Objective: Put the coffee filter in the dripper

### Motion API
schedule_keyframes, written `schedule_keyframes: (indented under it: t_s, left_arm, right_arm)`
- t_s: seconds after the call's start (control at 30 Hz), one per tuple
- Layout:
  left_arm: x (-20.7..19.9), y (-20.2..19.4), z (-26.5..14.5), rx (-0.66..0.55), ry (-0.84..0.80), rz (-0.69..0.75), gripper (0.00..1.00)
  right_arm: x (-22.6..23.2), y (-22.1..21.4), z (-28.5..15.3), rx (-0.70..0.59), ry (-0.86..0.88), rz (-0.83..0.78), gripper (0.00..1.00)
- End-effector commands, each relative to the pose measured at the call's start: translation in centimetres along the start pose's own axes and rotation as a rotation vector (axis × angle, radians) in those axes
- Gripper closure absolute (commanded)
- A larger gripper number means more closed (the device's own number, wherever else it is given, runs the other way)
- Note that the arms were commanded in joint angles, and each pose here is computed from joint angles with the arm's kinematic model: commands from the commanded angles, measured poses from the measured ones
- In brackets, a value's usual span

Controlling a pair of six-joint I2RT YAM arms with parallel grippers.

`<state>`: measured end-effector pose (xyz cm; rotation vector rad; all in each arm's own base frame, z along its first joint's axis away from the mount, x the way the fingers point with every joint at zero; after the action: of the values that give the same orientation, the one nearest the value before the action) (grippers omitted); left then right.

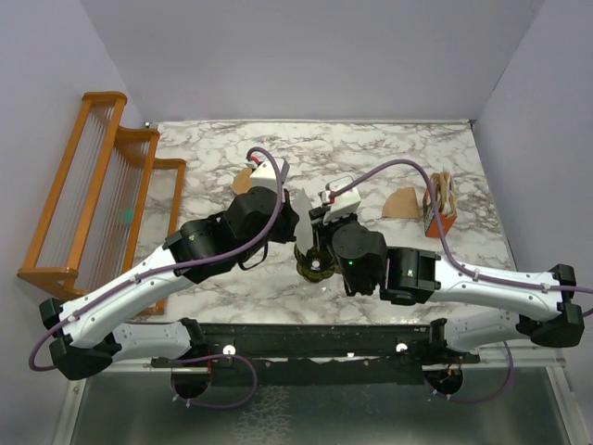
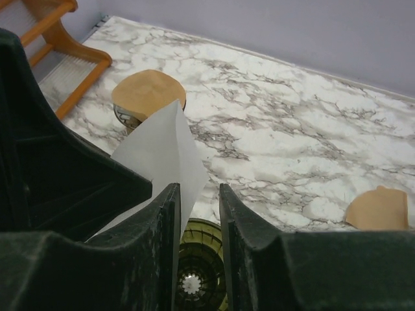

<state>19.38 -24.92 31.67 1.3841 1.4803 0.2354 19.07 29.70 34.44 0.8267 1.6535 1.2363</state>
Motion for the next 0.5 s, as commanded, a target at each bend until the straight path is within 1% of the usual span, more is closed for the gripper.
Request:
schedule_keyframes:
  t_s: [0.0,0.2,0.3,0.37,0.47]
  left_arm:
    - [-0.9,0.9,-1.3,0.005,-0.051,0.013,1.0]
    - [-1.0,1.1,-1.8,0.006,-0.068,0.016,1.0]
    - [-1.1,1.2,-2.1,0.008,-0.078,0.018,1.0]
    - [-1.2,1.2,-2.4,0.012,-0.089,0.017,1.0]
    - [-1.3,1.2,-2.8,0.022,-0.103,0.02,1.0]
  right_arm:
    - [0.1,-0.8,0.1,0.058,-0.031,-0.024,0.65]
    - [0.9,-1.6,0.5,0.109,-0.024,-0.049,0.6]
    - [1.4,-2.2,0.7,0.143,-0.019,-0.05,0.59]
    - [1.5,-2.3,0.7,0.154,-0.015,-0.044,0.6]
    - [1.3,-2.2,0.4,0.165,-0.006,-0.029,0.69]
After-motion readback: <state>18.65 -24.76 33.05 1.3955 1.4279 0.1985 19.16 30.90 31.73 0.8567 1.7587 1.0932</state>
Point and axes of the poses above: each gripper's point midway between its finger pads, its own z axis out along the fingers, its own x axis along the line the jaws close on, y = z × x, the point moved 2 cm from there along -z, back along the fingers, and after that the axes turned 14 degrees about -z, right-handed, at the moved point
